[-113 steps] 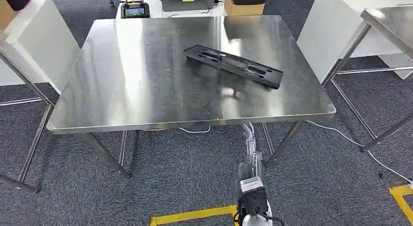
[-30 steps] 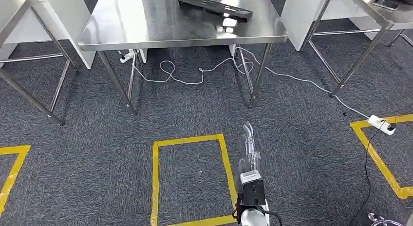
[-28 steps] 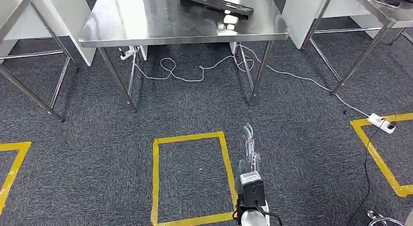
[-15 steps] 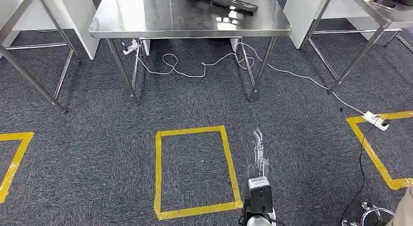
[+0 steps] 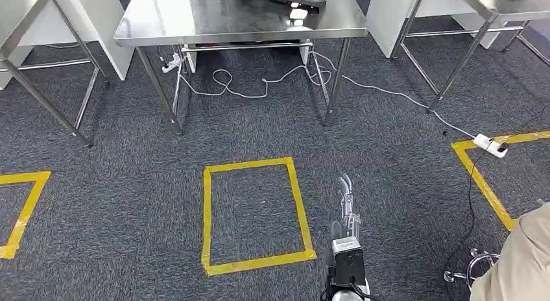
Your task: Take the parts from the cabinet and place them on the table.
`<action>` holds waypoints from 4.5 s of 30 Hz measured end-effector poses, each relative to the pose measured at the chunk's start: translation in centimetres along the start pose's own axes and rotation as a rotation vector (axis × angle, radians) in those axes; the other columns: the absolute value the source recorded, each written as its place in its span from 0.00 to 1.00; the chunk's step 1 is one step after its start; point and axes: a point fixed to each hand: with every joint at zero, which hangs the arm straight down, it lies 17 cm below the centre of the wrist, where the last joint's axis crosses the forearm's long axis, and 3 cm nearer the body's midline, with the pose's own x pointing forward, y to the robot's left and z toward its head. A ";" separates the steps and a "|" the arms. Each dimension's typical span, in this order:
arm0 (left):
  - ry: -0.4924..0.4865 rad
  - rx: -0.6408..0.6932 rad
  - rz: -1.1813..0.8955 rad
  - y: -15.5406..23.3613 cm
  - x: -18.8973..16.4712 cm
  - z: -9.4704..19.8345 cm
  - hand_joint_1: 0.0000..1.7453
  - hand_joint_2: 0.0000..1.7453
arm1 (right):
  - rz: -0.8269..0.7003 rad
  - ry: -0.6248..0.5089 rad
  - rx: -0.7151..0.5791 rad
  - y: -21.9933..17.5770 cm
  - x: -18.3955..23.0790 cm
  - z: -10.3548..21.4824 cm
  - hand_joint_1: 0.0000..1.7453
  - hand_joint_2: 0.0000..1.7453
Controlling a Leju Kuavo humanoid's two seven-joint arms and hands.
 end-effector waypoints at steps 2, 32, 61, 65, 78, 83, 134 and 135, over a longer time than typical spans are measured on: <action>0.000 0.000 0.000 0.0 0.0 0.0 0.00 0.00 | 0.003 0.003 0.000 -0.1 -0.1 0.1 0.00 0.00; 0.034 -0.027 -0.010 -0.7 -0.7 0.1 0.00 0.00 | -0.023 0.476 0.038 0.7 -15.1 4.0 0.00 0.00; 0.067 -0.090 -0.031 -2.9 -0.7 -0.4 0.00 0.00 | -0.059 1.767 -0.095 -4.4 -28.7 38.0 0.00 0.00; 0.069 -0.089 -0.031 -2.8 -0.7 -0.5 0.00 0.00 | 0.074 1.806 0.040 -4.1 -28.3 39.2 0.00 0.00; 0.101 -0.145 -0.062 -4.5 -0.7 -0.8 0.00 0.00 | 0.369 1.780 0.301 -5.0 -28.1 40.2 0.00 0.00; 0.095 -0.147 -0.055 -4.9 -0.1 -1.3 0.00 0.00 | 0.498 1.709 0.325 -6.3 -28.5 38.7 0.00 0.00; 0.081 -0.141 -0.031 -5.3 0.6 -1.6 0.00 0.00 | 0.613 1.653 0.449 -6.2 -28.6 38.0 0.00 0.00; 0.082 -0.141 -0.031 -5.3 0.5 -1.6 0.00 0.00 | 0.612 1.652 0.449 -6.1 -28.6 38.0 0.00 0.00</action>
